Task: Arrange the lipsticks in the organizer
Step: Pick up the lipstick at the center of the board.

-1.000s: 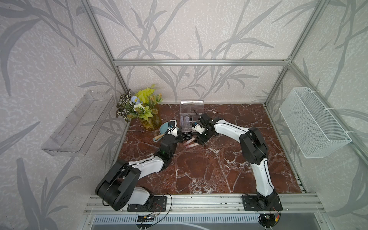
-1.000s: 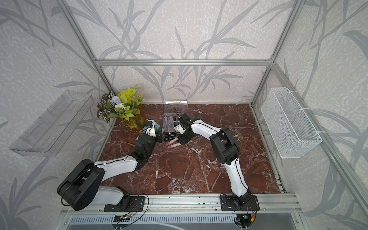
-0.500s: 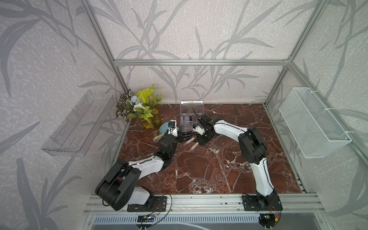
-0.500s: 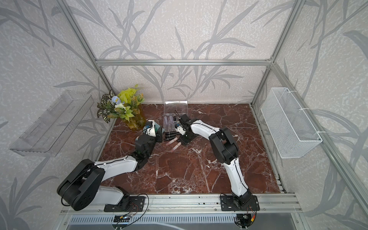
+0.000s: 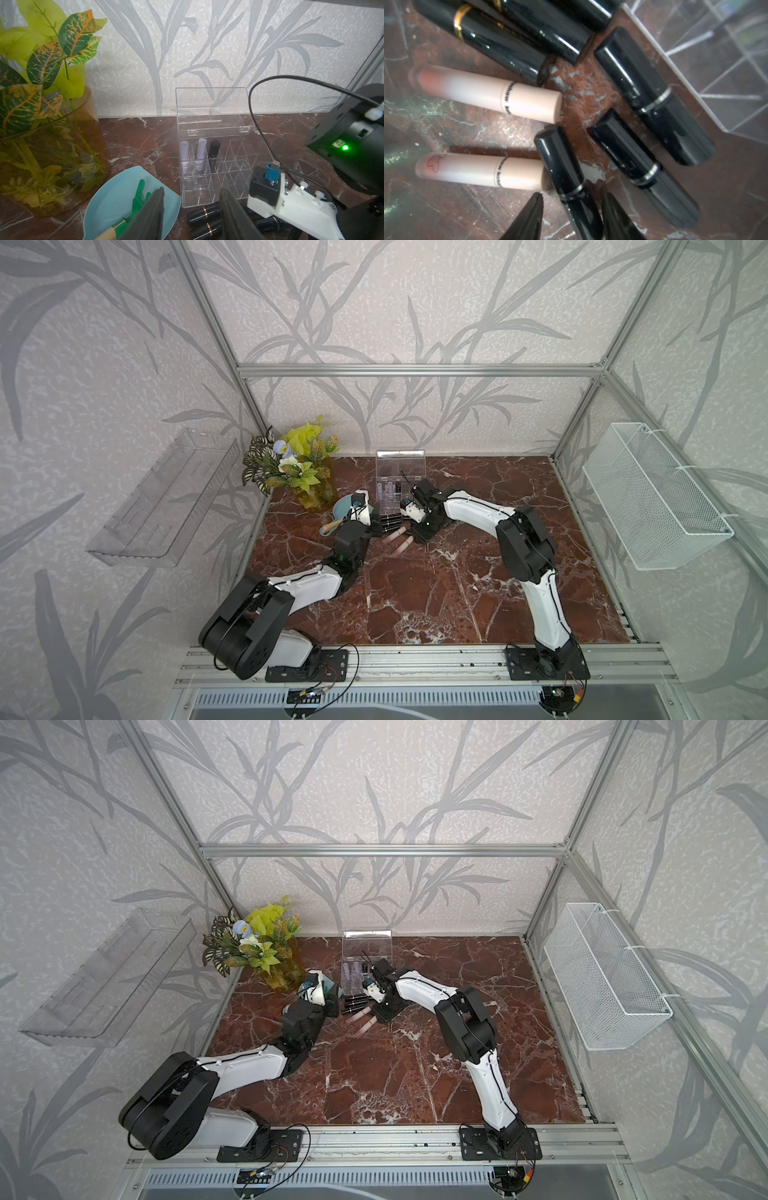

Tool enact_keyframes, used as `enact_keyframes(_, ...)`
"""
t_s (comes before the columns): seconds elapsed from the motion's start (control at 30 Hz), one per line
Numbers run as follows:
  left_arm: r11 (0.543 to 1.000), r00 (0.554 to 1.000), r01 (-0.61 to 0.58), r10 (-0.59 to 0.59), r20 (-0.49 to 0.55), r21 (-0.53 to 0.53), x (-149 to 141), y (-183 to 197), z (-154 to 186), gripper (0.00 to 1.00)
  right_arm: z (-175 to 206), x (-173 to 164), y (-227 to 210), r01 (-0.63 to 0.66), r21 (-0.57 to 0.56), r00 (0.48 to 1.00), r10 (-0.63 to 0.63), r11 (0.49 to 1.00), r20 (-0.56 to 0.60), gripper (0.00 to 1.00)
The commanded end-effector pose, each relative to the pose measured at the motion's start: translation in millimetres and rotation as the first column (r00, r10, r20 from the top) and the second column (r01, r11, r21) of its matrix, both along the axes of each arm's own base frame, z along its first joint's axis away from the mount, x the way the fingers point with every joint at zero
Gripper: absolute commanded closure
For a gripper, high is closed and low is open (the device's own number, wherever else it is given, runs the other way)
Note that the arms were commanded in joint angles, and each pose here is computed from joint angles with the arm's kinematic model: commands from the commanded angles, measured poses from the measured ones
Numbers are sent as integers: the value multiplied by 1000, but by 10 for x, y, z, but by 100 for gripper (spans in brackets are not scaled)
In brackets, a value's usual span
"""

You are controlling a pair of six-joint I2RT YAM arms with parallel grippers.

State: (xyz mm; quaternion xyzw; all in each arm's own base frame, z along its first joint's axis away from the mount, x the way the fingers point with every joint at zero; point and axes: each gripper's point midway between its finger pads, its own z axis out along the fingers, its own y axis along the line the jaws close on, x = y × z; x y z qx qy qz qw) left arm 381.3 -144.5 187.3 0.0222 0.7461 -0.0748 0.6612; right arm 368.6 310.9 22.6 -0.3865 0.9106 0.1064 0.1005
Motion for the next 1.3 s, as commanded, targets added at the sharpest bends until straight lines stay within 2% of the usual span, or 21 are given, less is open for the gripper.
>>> enact_keyframes(0.0, 1000, 999, 3, -2, 35, -27, -29, 24, 110, 54, -35, -38, -12, 1, -18, 1000, -2, 1000, -20, 56)
enact_keyframes(0.43, 999, 999, 6, -4, 42, -34, -41, 25, 139, 54, -41, -88, -93, 32, -35, 999, -32, 999, -19, 86)
enact_keyframes(0.6, 999, 999, 16, -15, 40, -37, -44, 8, 141, 54, 30, -74, -98, 48, -10, 999, -48, 999, 1, 89)
enact_keyframes(0.9, 997, 998, 57, -55, 35, -50, -50, -64, 236, 53, 322, -72, -109, 89, 115, 996, -91, 989, 13, 92)
enact_keyframes(0.97, 994, 995, 100, -99, 18, -43, -37, -157, 262, 49, 438, -67, -134, 99, 146, 994, -104, 984, 27, 92)
enact_keyframes(1.0, 991, 992, 126, -126, 11, -43, -36, -207, 283, 42, 504, -71, -150, 104, 163, 993, -111, 981, 34, 92)
enact_keyframes(1.1, 980, 982, 191, -191, 3, -63, -68, -319, 398, 32, 703, -89, -212, 116, 208, 989, -131, 971, 61, 92)
enact_keyframes(1.17, 972, 977, 210, -212, -8, -105, -101, -335, 485, 23, 859, -127, -234, 122, 258, 988, -143, 958, 64, 92)
enact_keyframes(1.27, 934, 946, 312, -323, -39, -177, -180, -431, 633, 16, 1146, -269, -245, 121, 361, 989, -145, 925, 38, 90)
